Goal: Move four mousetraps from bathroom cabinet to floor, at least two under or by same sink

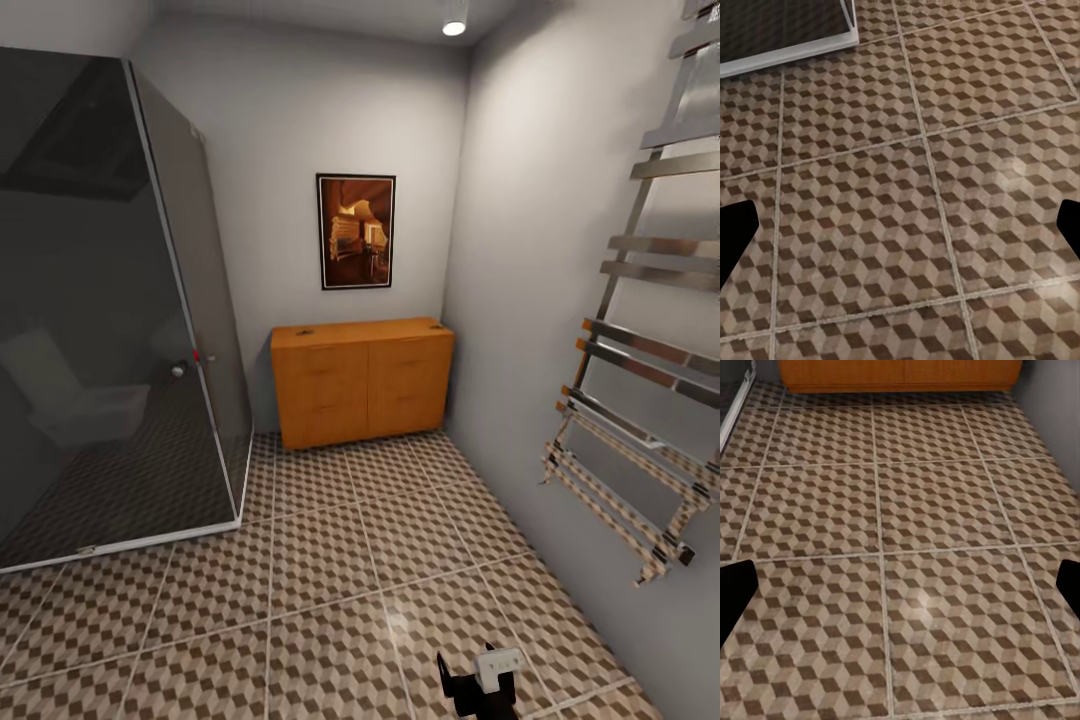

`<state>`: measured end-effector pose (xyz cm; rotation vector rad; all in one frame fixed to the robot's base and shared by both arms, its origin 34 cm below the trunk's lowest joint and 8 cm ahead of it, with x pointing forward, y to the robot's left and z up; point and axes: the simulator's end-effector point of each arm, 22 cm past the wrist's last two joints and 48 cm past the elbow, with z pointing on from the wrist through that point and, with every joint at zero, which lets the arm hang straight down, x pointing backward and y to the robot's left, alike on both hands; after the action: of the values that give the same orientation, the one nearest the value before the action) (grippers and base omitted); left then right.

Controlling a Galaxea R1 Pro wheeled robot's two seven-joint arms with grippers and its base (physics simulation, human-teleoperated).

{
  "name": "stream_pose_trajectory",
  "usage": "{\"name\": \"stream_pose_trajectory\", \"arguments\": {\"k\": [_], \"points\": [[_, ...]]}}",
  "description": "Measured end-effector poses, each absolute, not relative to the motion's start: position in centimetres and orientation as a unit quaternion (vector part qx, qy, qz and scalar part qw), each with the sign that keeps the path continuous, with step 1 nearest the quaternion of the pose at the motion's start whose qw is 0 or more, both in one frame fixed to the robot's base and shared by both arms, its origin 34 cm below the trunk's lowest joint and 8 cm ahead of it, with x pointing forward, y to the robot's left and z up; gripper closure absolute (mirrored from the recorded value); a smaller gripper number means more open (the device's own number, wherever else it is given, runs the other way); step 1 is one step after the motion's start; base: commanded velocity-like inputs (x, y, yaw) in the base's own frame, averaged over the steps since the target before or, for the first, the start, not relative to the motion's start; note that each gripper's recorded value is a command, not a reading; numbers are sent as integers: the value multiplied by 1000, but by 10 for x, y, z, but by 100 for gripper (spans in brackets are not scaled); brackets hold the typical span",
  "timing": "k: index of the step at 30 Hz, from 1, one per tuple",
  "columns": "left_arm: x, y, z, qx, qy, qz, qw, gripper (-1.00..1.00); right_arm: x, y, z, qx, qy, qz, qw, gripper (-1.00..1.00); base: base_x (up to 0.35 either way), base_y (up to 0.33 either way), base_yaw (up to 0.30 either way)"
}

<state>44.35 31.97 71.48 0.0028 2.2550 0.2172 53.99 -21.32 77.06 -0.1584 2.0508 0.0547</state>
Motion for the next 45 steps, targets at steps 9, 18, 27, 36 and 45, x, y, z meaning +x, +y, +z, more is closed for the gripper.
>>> {"name": "stream_pose_trajectory", "arguments": {"k": [9, 18, 27, 36, 45], "points": [[448, 320, 720, 1, 898, 87, 431, -100, 543, -213, 777, -66, 850, 22, 522, -100, 0, 0, 0], [451, 320, 724, 0, 895, 87, 437, -100, 546, -213, 783, -66, 846, 22, 528, -100, 0, 0, 0], [455, 320, 729, -1, 892, 87, 443, -100, 549, -213, 789, -67, 843, 21, 534, -100, 0, 0, 0], [457, 320, 731, -1, 891, 87, 446, -100, 551, -214, 791, -66, 842, 21, 536, -100, 0, 0, 0], [456, 320, 730, -1, 892, 87, 444, -100, 550, -213, 789, -66, 843, 21, 534, -100, 0, 0, -18]]}}
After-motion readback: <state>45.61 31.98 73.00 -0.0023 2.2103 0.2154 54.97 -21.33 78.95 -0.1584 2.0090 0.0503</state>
